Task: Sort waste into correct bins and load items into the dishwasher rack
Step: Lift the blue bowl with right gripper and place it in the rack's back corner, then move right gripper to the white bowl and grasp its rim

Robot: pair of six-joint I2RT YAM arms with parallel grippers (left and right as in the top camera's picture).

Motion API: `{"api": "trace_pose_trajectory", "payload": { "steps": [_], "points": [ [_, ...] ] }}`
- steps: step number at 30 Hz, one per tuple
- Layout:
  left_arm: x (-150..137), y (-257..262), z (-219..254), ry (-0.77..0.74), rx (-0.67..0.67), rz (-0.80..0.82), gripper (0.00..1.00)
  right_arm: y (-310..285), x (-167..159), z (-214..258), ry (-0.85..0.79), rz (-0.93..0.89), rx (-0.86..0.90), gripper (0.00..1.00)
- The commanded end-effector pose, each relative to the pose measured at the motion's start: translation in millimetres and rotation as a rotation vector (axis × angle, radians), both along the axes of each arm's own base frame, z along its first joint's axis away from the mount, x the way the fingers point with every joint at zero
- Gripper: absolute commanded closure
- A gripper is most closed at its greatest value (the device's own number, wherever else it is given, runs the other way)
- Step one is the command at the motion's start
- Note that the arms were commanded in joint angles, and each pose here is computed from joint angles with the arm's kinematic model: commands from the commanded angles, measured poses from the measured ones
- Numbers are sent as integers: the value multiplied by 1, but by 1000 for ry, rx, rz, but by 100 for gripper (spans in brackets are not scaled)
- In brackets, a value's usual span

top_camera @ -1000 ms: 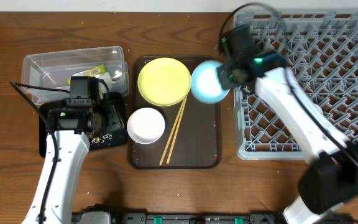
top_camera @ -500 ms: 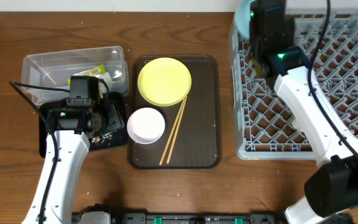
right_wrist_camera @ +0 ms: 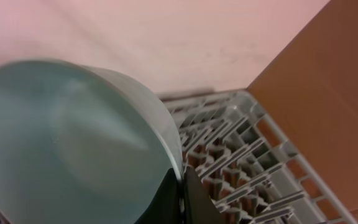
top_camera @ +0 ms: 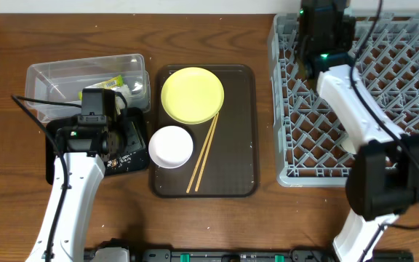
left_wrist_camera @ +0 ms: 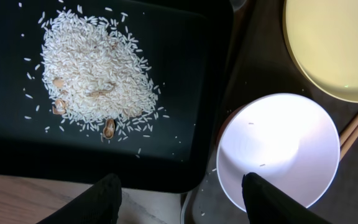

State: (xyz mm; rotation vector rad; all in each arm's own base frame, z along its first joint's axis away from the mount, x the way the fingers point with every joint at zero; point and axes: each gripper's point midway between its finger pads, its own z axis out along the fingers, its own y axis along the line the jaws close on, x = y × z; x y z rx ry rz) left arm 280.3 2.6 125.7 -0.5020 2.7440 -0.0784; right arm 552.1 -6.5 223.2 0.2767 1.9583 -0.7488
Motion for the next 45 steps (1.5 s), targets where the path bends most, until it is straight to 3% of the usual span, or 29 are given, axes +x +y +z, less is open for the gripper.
{"api": "trace_pose_trajectory", "payload": {
  "steps": [1, 13, 25, 33, 41, 44, 45],
  "points": [
    [1, 3, 1, -4, 9, 14, 35, 5, 5, -23, 39, -9, -27, 99],
    [1, 3, 1, -4, 9, 13, 35, 33, 6, -57, 119, 43, -50, 99],
    [1, 3, 1, -4, 9, 13, 35, 57, -26, -93, 357, 115, -90, 99],
    [1, 3, 1, -4, 9, 13, 35, 77, -35, -77, 332, 168, 3, 70],
    [1, 3, 1, -3, 10, 13, 35, 108, -48, -23, 274, 365, 184, 60],
    [0, 3, 1, -2, 10, 13, 35, 142, -63, -17, 318, 535, 309, 48],
    [0, 4, 1, 1, 13, 14, 34, 156, -70, -19, 344, 601, 358, 48]
  ]
}}
